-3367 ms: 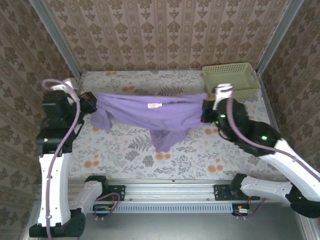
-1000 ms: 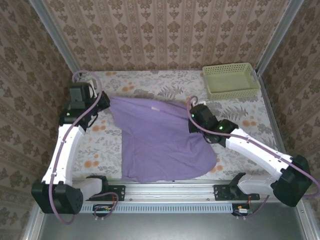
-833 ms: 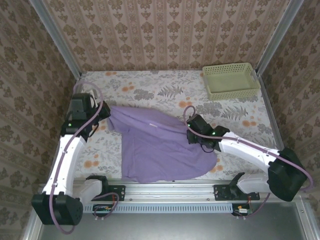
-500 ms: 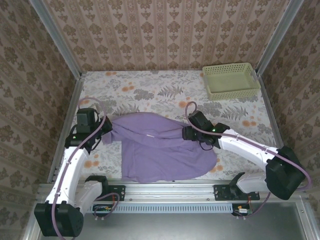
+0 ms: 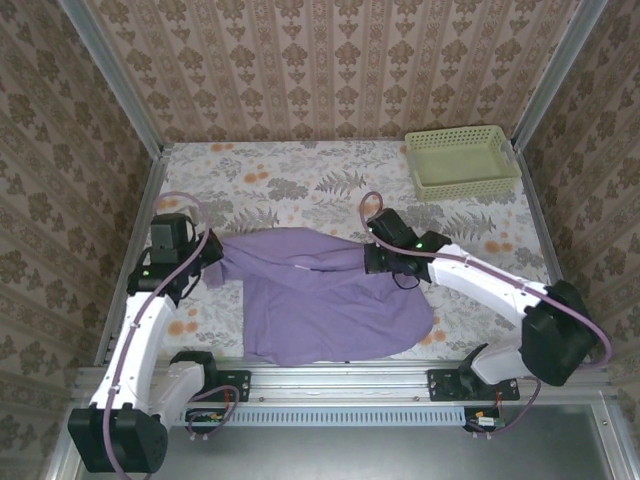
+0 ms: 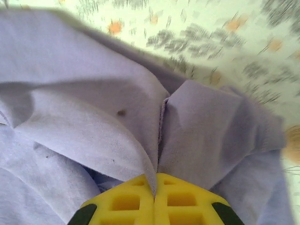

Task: Fold the inside-out t-shirt

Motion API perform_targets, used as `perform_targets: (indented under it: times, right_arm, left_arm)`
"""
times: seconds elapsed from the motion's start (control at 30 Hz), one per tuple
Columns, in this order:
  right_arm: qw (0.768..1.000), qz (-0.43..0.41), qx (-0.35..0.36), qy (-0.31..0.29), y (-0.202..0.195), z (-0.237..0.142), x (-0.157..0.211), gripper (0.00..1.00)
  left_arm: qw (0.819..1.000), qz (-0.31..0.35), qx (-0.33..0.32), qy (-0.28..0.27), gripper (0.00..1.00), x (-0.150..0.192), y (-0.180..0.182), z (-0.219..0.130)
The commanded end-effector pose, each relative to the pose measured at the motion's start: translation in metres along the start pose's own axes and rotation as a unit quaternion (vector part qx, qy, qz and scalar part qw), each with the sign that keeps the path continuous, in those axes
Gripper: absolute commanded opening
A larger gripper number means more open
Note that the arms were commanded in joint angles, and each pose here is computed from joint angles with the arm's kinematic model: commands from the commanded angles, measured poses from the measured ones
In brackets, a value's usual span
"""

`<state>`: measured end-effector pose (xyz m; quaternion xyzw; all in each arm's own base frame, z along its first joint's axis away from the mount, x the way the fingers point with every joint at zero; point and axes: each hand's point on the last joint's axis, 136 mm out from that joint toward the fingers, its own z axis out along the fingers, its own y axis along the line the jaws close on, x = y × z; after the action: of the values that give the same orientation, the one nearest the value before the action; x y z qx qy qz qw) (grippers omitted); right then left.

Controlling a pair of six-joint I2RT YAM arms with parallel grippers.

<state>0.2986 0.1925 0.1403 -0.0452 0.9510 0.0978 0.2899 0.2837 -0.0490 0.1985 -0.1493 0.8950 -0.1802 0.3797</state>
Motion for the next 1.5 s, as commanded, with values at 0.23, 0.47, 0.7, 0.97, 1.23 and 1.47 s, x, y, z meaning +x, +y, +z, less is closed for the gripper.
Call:
perform_targets:
  times: [0.23,0.47,0.7,0.97,1.23,1.47]
  right_arm:
    - [0.971,-0.018,-0.038,-0.234,-0.007,-0.197,-0.106,0.0]
    - [0.913,-0.015,-0.168,-0.372,0.006,-0.339,-0.124,0.0]
    - [0.858,-0.009,-0.248,-0.45,0.007,-0.435,-0.126,0.0]
    - [0.883,0.031,-0.097,-0.458,-0.02,-0.391,-0.169,0.0]
    - [0.922,0.026,0.051,-0.382,-0.036,-0.245,-0.211,0.0]
    - [0.96,0.064,0.07,-0.263,-0.067,-0.078,-0.224,0.0]
  left_arm:
    - [0.979,0.054,0.085,-0.177,0.0,-0.09,-0.065,-0.119]
    - [0.924,0.105,0.154,-0.335,0.0,-0.12,-0.106,-0.254]
    - [0.871,0.131,0.207,-0.426,0.0,-0.124,-0.13,-0.346]
    - [0.923,0.099,0.155,-0.338,0.0,-0.167,-0.128,-0.253]
    - [0.977,0.056,0.077,-0.189,0.0,-0.175,-0.096,-0.071]
    - [0.995,0.023,0.043,-0.089,0.0,-0.158,-0.069,0.067]
